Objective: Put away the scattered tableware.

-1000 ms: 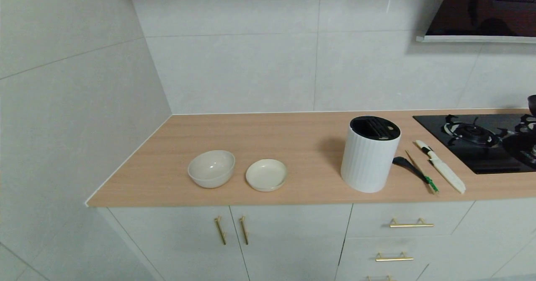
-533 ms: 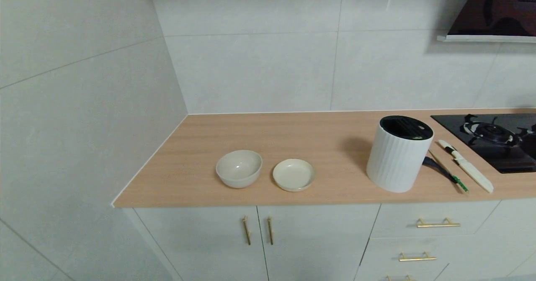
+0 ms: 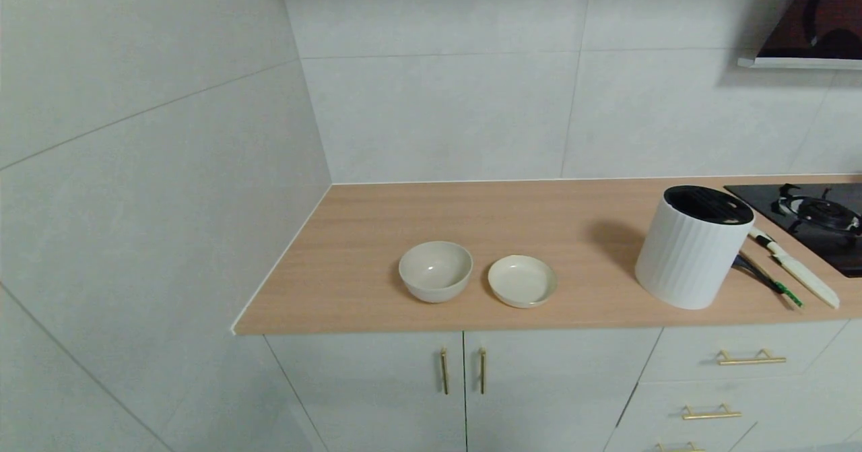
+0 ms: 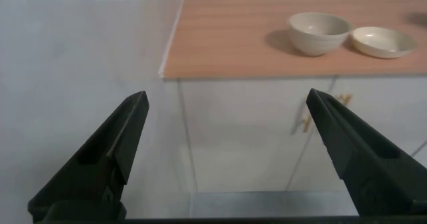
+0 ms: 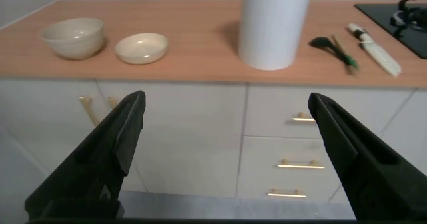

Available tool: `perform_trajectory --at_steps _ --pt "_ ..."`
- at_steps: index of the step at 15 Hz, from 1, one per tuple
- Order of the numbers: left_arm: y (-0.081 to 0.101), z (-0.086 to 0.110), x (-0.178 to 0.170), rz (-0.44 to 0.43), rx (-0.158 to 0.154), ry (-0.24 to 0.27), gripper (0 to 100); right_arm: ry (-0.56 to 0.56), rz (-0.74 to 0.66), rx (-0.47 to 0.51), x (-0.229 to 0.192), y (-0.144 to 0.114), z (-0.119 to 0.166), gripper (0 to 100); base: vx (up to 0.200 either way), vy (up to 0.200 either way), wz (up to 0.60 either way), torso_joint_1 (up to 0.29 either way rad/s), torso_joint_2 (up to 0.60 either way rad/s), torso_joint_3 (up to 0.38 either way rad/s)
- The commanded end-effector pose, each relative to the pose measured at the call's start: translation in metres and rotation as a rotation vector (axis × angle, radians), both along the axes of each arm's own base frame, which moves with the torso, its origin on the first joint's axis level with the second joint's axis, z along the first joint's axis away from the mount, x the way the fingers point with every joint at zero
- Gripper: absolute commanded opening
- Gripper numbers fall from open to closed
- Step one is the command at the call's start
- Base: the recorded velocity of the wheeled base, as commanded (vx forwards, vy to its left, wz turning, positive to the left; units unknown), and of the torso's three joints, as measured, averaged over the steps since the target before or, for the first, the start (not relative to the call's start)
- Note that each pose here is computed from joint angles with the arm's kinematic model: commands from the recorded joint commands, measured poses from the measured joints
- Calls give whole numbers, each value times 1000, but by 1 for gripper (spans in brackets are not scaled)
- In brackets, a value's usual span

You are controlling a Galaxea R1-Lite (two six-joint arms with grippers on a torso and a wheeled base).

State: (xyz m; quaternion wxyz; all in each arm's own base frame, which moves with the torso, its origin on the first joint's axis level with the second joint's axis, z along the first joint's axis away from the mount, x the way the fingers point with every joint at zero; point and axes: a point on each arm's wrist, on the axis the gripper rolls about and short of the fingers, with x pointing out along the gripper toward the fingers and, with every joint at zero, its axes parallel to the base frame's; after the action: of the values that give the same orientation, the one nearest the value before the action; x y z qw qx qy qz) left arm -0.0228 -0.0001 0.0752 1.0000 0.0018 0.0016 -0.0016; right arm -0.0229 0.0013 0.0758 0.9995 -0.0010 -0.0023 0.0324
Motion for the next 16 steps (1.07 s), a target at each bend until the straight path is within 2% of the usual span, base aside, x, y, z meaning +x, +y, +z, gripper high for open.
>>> perform_trajectory --at_steps 1,16 --pt "0 0 0 0 1 1 100 0 1 -1 0 0 0 100 0 0 0 0 0 0" --pt "0 0 0 -1 4 0 100 1 1 -1 0 0 0 100 0 0 0 0 0 0"
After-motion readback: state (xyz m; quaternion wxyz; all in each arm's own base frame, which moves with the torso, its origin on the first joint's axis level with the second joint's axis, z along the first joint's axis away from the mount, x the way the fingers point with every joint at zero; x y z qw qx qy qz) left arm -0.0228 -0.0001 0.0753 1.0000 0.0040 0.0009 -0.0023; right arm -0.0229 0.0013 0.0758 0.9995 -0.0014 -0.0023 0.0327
